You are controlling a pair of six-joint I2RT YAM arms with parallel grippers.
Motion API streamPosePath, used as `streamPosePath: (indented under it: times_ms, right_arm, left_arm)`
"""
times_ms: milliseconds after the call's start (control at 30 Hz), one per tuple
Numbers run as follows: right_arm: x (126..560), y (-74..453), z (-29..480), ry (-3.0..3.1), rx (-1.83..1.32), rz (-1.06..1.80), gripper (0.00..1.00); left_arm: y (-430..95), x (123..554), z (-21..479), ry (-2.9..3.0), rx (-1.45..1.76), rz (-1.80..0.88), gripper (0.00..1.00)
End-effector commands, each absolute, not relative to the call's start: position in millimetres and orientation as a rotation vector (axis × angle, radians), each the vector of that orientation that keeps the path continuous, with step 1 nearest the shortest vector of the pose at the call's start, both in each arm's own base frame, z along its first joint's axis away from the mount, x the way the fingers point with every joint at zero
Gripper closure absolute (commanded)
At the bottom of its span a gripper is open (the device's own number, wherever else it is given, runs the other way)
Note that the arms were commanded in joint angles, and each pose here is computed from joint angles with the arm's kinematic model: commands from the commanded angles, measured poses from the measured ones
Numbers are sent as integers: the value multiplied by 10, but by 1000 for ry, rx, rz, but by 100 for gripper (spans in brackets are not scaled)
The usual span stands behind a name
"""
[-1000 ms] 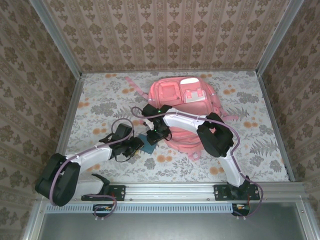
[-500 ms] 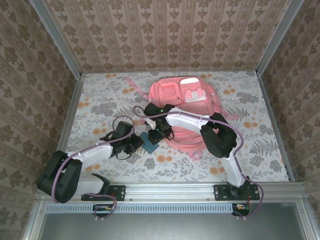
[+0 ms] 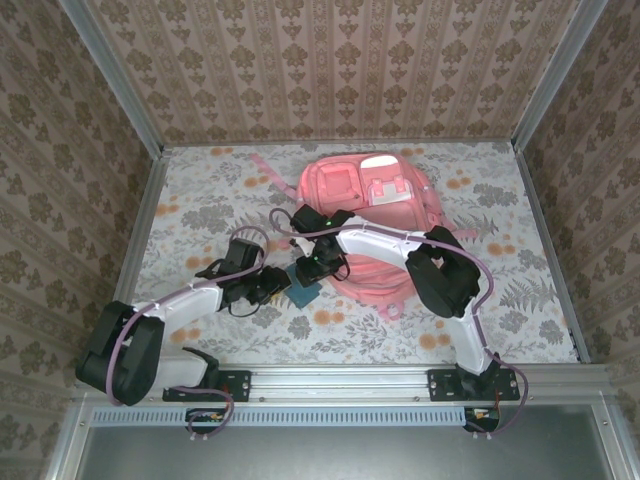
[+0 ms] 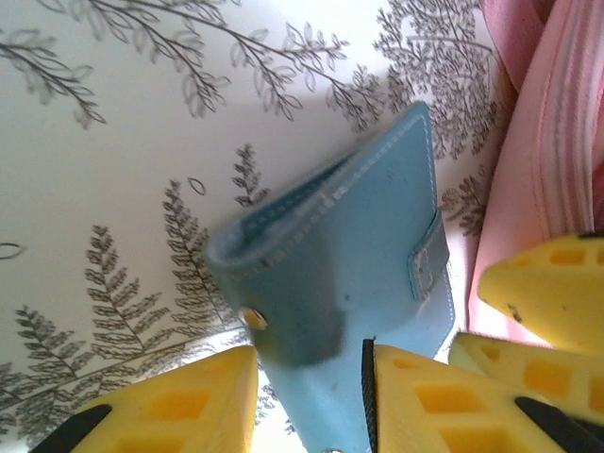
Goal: Pack the student bag
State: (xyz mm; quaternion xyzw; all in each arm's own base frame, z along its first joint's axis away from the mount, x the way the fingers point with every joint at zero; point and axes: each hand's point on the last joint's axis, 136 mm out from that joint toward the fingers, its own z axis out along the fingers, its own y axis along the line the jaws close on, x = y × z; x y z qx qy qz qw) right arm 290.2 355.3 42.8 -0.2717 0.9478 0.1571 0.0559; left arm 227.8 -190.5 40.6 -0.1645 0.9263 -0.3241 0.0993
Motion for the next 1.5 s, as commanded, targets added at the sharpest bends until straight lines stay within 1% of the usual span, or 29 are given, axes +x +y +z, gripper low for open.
streamPosePath:
  times_ms: [0,267,333,433,633,800,900,1000,1133,1200,1300,1467]
  right_arm:
    - [2994,3557,355,2894,-742,461,63]
    - [2868,3545,138,2962,-704,504,74]
    - [2838,3522,77,2982,-701,495,74]
    - [2807,3495,25,3001,-705,490,75]
    - [2804,3423,-69,3038,-671,441,75]
    - [2824,3363,-106,3056,-627,408,77]
    - [2823,3345,-118,3063,-613,402,79]
    - [2820,3341,-127,3071,-600,408,79]
    - [2811,3349,-148,3084,-588,417,80]
    - [2817,3343,-152,3085,-584,419,80]
    - [2805,3346,-149,3089,-584,431,80]
    - [2782,3394,-110,3082,-595,492,80]
  left_arm:
    - [-1941,2303,496,2717,-440,-1004,63]
    - [-2008,2303,379,2730,-465,-1061,62]
    - [-2003,2293,339,2743,-472,-1050,61]
    - [-1992,2276,288,2763,-483,-1037,58]
    - [-1956,2260,293,2769,-481,-1007,55]
    - [-1872,2240,368,2757,-476,-952,55]
    - [-1872,2226,384,2753,-480,-962,56]
    - [-1898,2229,383,2752,-475,-984,56]
    - [-1900,2247,320,2767,-494,-972,51]
    - [-1937,2270,316,2761,-482,-993,50]
    - [-2003,2328,347,2738,-464,-1037,51]
    - [-2103,2405,382,2710,-434,-1104,61]
